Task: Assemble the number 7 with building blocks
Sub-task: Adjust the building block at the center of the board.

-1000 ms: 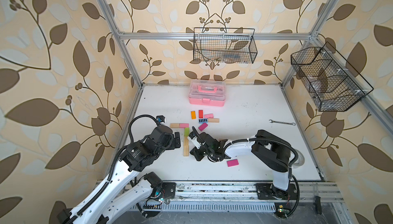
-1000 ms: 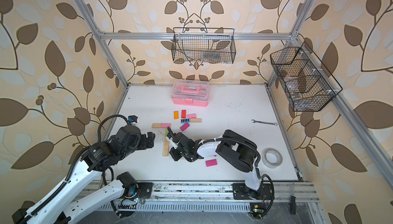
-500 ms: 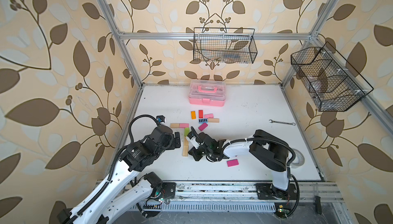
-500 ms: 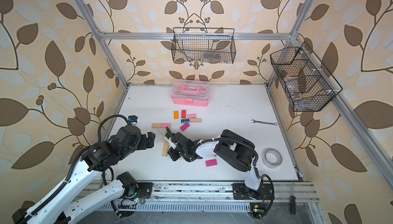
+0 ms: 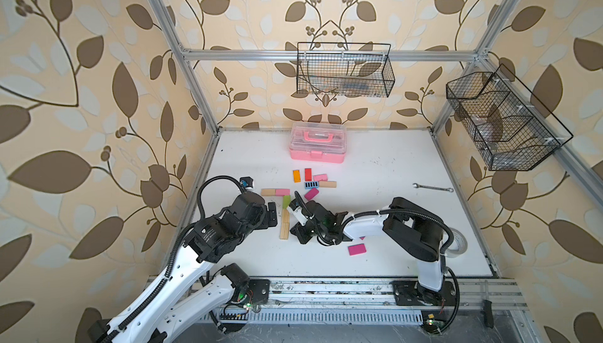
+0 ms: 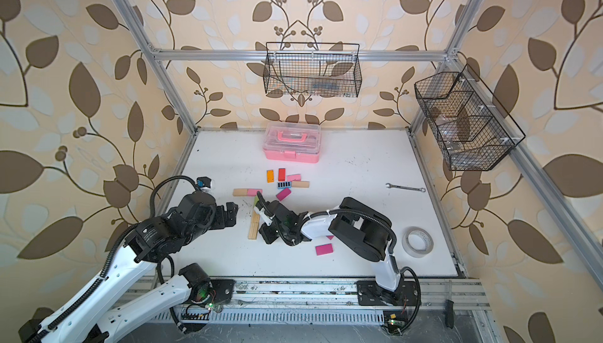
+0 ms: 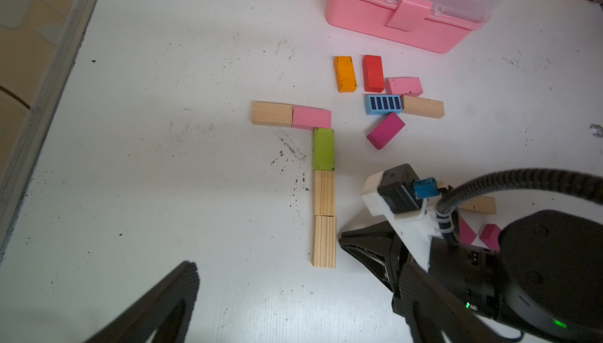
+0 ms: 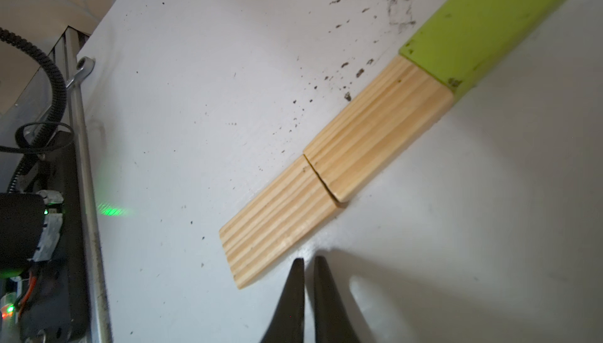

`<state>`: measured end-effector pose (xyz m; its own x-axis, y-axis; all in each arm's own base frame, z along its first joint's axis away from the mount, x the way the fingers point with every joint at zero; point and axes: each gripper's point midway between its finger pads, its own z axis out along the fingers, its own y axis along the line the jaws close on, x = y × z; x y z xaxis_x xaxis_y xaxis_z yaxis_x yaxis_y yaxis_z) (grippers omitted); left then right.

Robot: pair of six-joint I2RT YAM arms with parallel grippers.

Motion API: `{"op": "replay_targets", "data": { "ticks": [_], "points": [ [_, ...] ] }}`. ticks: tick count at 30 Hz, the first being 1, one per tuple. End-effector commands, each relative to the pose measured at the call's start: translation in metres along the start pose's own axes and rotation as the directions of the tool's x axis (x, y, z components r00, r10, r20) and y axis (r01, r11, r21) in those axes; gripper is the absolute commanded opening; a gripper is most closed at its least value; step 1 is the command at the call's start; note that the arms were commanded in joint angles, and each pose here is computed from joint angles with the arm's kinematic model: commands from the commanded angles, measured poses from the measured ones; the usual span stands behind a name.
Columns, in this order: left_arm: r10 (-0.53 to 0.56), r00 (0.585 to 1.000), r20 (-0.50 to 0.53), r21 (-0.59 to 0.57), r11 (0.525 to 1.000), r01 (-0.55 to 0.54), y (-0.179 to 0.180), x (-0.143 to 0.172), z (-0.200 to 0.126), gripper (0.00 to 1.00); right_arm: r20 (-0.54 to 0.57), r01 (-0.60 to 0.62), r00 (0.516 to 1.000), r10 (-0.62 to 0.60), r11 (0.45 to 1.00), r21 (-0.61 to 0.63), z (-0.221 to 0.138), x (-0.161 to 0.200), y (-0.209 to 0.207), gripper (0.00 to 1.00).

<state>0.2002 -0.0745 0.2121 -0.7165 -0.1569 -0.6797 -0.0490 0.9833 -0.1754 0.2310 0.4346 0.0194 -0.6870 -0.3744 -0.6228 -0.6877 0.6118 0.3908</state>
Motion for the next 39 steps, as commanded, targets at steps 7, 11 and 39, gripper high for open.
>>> {"op": "replay_targets", "data": {
  "ticks": [7,11,39],
  "points": [
    [0.007,1.000,0.022,-0.004,1.000,-0.007,0.002,-0.002,-0.001,0.99,-0.006,0.012,1.000,-0.012,1.000,0.009,0.008,-0.005,-0.004,0.11],
    [0.007,1.000,0.021,-0.006,1.000,-0.007,0.002,-0.002,-0.001,0.99,-0.003,0.013,1.000,-0.013,1.000,0.004,0.010,-0.006,-0.003,0.11],
    [0.007,1.000,0.024,-0.010,1.000,-0.007,0.003,-0.003,-0.001,0.99,0.007,0.083,0.997,-0.083,0.995,0.063,-0.017,0.009,-0.011,0.21]
  ]
}}
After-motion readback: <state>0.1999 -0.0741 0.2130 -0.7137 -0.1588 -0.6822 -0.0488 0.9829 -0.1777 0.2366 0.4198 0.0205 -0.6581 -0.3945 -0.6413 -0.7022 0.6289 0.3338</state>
